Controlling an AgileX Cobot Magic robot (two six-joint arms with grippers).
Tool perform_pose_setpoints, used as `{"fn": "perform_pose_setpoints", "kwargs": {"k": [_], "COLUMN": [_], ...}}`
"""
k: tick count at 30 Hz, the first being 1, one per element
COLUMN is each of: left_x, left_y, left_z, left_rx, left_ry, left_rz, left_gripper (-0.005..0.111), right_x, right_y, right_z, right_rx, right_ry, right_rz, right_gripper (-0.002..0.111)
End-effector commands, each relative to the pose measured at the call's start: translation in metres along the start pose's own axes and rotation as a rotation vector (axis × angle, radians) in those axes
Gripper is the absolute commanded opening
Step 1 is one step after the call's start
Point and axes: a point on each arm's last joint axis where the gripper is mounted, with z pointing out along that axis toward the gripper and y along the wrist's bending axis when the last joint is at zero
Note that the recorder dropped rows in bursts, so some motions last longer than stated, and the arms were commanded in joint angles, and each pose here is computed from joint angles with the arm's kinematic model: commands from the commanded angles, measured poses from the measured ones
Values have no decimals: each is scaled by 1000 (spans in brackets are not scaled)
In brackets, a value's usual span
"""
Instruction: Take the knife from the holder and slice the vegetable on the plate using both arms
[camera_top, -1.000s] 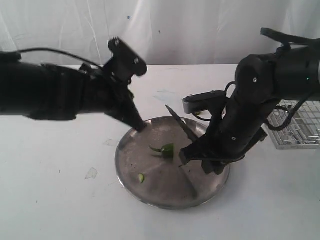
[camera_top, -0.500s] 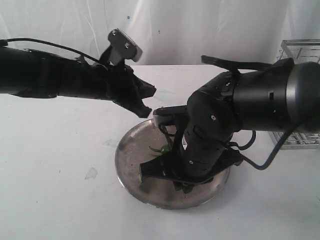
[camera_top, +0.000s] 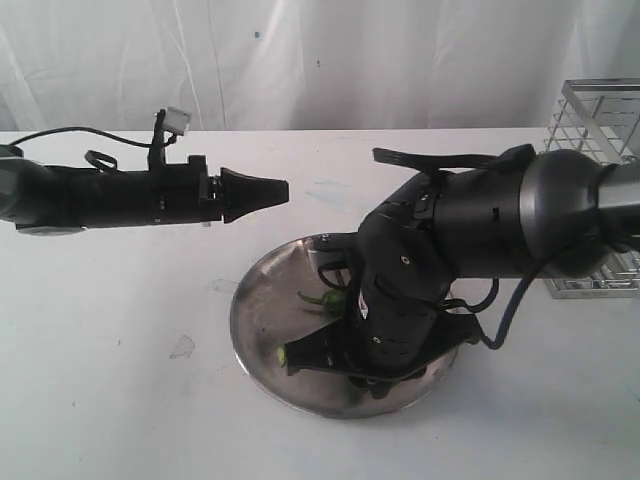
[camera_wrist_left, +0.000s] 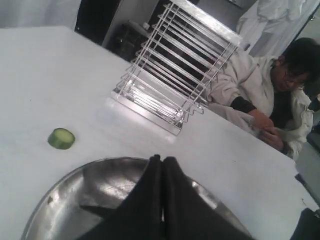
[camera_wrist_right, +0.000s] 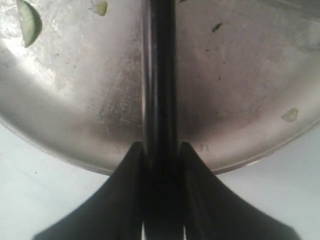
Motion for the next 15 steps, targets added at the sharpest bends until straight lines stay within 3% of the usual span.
{"fn": "perform_pose_setpoints", "kwargs": {"k": [1,7,15], "left_x": [9,28,29], "left_y": [11,21,11], "left_z": [2,13,35], "left_rx": [82,92,84], "left_ry": [-54,-28,16], "left_rz": [-74,-179,-109], "left_gripper": [0,0,0], "right_x": [2,3,4], "right_y": [-3,-2,0], "right_z": [-1,-1,-1], "right_rx": [28,20,-1], "right_ry": [12,25,40], "right_rz": [-5,4,-14], "right_gripper": [0,0,0]}}
